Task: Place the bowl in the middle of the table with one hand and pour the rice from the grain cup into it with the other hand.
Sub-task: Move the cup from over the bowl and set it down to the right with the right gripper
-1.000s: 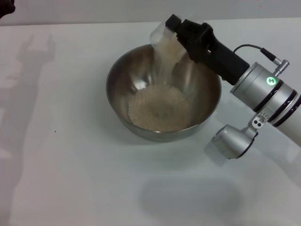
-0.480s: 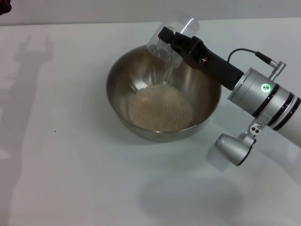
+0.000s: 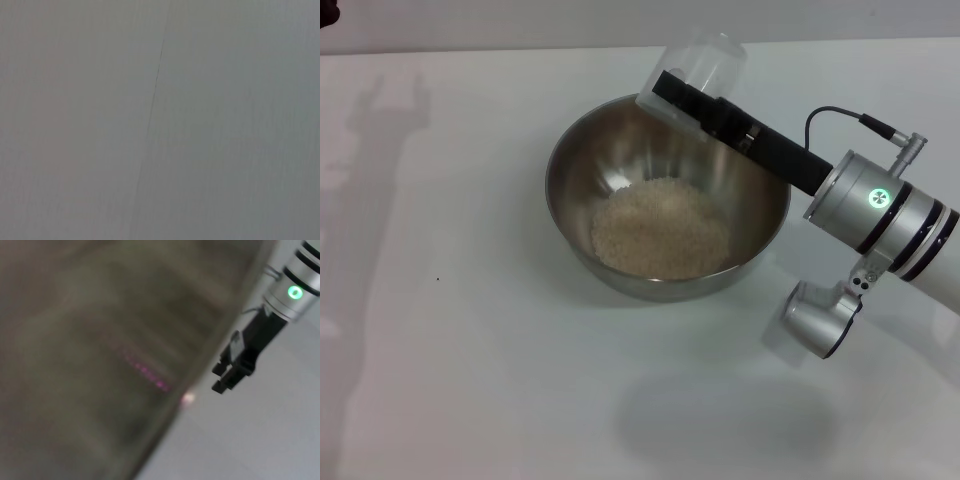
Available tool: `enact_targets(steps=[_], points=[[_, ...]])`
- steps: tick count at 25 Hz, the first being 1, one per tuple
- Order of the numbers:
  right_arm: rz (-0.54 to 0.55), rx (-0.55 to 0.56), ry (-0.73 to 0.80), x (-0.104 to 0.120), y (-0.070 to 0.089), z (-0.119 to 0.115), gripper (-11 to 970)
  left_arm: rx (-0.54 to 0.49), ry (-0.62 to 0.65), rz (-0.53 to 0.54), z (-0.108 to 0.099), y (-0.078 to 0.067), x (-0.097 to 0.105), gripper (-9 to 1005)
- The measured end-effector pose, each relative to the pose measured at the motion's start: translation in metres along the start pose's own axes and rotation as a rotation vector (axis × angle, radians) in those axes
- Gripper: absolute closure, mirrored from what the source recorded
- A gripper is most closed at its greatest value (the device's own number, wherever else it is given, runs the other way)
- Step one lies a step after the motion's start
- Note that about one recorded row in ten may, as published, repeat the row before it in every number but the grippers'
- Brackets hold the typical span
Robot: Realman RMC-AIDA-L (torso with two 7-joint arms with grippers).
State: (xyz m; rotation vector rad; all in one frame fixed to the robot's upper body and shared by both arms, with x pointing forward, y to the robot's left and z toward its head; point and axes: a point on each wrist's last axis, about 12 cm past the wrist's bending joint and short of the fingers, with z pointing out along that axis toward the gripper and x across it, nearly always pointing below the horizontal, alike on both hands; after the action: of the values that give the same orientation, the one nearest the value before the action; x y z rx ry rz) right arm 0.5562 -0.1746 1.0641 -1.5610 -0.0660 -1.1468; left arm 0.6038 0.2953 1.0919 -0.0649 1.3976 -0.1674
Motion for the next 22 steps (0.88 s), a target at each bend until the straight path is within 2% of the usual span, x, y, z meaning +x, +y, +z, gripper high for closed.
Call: enact_targets(steps=[6,14,22], points=[[-0.088,-0.015,-0.037,0.0,0.0035,-0.0005,915,0.004,-0.002,-0.013,0.0011,-0.002,-0.0003,481],[-0.102,0.014,-0.055,-0.0013,-0.0003,0.0027,912,0.008,-0.005,-0.019,0.0016,-0.004,-0.0007,485],[-0.174,0.061,-0.084,-0.0034,-0.0049,0.003,909,0.01,-0.008,-0.032,0.0004,-0.0037,-0.0006,489]])
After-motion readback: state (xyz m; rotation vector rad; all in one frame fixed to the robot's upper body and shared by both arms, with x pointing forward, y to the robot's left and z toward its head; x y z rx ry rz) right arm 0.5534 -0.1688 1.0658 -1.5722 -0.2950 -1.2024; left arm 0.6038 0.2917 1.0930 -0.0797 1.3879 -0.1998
